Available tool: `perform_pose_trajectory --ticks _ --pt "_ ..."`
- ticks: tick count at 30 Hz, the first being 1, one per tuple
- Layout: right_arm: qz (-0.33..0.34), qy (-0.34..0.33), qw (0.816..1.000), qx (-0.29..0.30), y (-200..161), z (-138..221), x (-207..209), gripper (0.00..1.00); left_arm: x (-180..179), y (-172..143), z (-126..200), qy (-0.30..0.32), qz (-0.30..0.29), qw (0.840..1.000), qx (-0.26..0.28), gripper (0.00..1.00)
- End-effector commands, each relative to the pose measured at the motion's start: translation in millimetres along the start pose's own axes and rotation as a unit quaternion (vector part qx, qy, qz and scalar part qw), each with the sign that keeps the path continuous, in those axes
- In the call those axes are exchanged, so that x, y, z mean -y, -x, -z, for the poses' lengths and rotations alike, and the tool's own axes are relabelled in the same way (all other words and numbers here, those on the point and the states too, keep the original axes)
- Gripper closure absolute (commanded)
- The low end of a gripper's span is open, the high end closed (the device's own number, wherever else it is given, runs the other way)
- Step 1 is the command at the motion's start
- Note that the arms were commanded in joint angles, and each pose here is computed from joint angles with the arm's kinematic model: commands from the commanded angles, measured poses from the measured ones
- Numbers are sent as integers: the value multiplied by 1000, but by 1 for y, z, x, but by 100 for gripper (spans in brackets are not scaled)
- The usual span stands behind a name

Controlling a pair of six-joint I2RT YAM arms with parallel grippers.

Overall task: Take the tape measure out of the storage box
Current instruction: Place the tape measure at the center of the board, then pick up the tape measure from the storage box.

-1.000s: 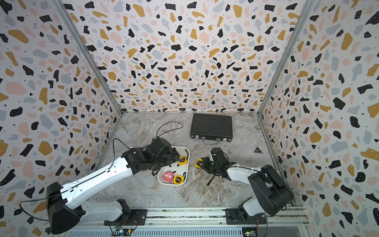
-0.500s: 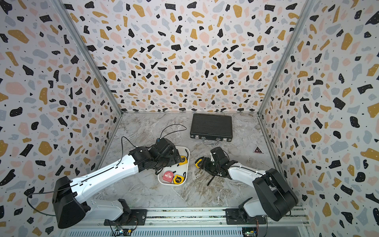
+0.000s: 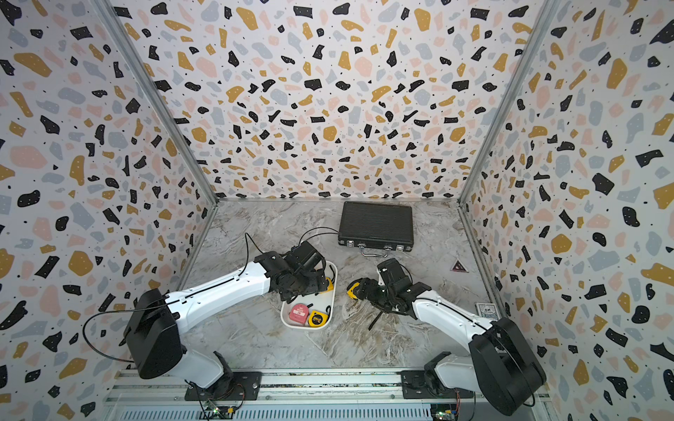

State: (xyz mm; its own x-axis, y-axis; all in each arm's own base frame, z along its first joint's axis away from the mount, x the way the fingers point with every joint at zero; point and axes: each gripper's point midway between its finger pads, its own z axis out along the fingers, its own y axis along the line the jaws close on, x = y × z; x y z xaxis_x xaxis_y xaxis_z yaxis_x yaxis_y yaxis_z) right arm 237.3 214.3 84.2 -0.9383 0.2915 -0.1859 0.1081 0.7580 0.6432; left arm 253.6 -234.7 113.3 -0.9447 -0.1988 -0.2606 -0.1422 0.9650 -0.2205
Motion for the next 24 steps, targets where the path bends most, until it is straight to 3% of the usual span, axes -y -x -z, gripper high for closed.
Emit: perform_pose_trajectory --ticks 1,10,17,24 --pt "11 -12 1000 2 0 15 -2 17 15 7 -4 -20 23 1000 -8 1" --pt "15 -15 1000 -7 -10 32 0 9 41 16 -35 -31 56 997 -31 2" --pt "12 -14 1000 -5 -11 39 4 4 34 21 -51 -3 66 997 -37 7" --pt "8 -14 1000 -6 -8 40 8 2 29 25 -47 3 75 997 -23 11"
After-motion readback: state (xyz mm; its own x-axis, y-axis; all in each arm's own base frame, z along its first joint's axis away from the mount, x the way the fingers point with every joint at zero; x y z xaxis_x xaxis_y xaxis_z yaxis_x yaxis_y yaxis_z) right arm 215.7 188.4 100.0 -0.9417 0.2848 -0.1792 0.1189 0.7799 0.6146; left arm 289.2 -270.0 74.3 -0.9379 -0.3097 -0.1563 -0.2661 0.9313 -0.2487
